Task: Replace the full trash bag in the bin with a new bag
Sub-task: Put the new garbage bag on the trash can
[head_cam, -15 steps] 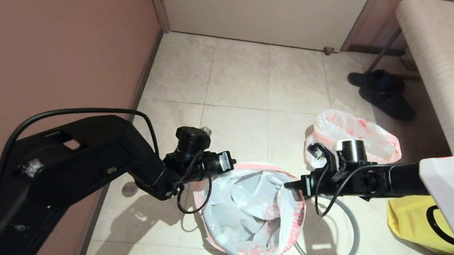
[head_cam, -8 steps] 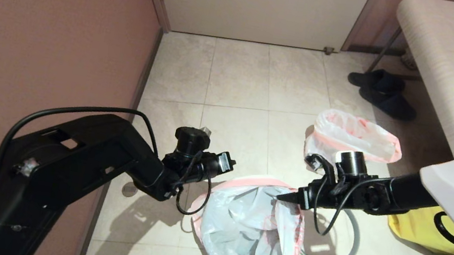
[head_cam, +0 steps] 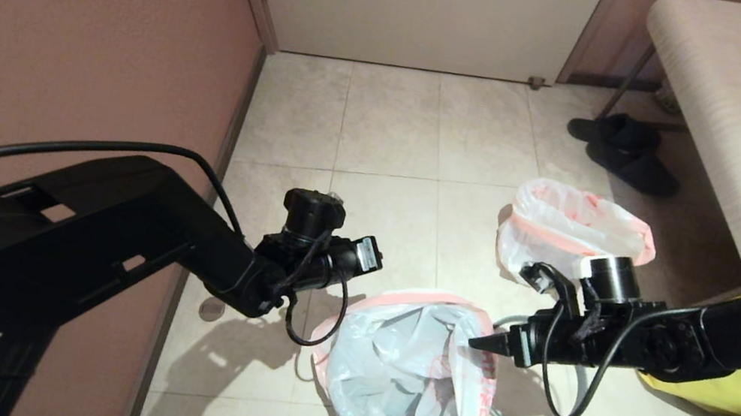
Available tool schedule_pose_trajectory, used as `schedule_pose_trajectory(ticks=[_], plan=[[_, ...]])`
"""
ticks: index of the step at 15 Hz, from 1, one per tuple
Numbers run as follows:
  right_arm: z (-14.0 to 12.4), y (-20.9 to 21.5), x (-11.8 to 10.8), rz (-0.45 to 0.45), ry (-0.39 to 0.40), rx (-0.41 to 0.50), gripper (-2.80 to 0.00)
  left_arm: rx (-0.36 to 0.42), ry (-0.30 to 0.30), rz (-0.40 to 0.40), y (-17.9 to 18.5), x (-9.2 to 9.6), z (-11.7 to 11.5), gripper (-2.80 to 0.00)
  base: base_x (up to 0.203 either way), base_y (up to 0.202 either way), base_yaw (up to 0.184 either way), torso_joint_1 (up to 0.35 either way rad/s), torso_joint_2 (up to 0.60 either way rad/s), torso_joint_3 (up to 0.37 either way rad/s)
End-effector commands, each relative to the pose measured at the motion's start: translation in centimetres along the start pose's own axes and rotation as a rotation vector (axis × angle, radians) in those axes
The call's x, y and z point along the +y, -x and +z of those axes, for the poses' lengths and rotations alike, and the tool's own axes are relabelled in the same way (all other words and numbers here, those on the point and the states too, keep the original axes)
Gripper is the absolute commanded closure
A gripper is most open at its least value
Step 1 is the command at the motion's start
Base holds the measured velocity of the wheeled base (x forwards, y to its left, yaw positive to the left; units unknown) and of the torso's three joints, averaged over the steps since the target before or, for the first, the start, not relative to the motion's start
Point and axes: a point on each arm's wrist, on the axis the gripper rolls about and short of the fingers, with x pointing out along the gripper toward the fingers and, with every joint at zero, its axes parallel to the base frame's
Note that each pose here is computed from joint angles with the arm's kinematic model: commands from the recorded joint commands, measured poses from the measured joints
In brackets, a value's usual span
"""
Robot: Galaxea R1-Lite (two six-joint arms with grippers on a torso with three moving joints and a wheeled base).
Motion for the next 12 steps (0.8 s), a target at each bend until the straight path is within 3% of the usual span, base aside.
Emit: schedule_pose_trajectory(ticks=[1,4,6,7,9,10,12], plan=[[1.2,0.7,2.2,0.011,0.006,-0.036,0.00,-0.023,-0.004,-0.006,1.6,-1.5,0.7,0.00,0.000,0.000,0.000,0.000,0.00,0.000],[1.9,-2.1,4.0,-0.095,0.022,-0.091,0.00,-0.045,-0.046,0.105,3.2,-0.5,0.0,0.00,0.000,0.000,0.000,0.000,0.00,0.000],[2.6,-4.1,5.3,-0.145,0.053,-0.175,0.00,-0.129,-0.050,0.151,5.0,1.1,3.1,0.00,0.000,0.000,0.000,0.000,0.00,0.000],[2.8,-4.8,5.9,-0.162,0.056,-0.178,0.00,-0.154,-0.063,0.186,6.3,2.2,4.3,0.00,0.000,0.000,0.000,0.000,0.00,0.000],[2.7,-6.1,7.4,-0.193,0.067,-0.139,0.00,-0.138,-0.082,0.268,7.5,5.2,4.4,0.00,0.000,0.000,0.000,0.000,0.00,0.000],[2.4,-7.0,7.9,-0.242,0.074,-0.123,0.00,-0.131,-0.069,0.304,7.9,6.7,4.4,0.00,0.000,0.000,0.000,0.000,0.00,0.000],[2.4,-8.0,8.1,-0.309,0.089,-0.123,0.00,-0.139,-0.033,0.299,7.7,8.0,4.0,0.00,0.000,0.000,0.000,0.000,0.00,0.000]])
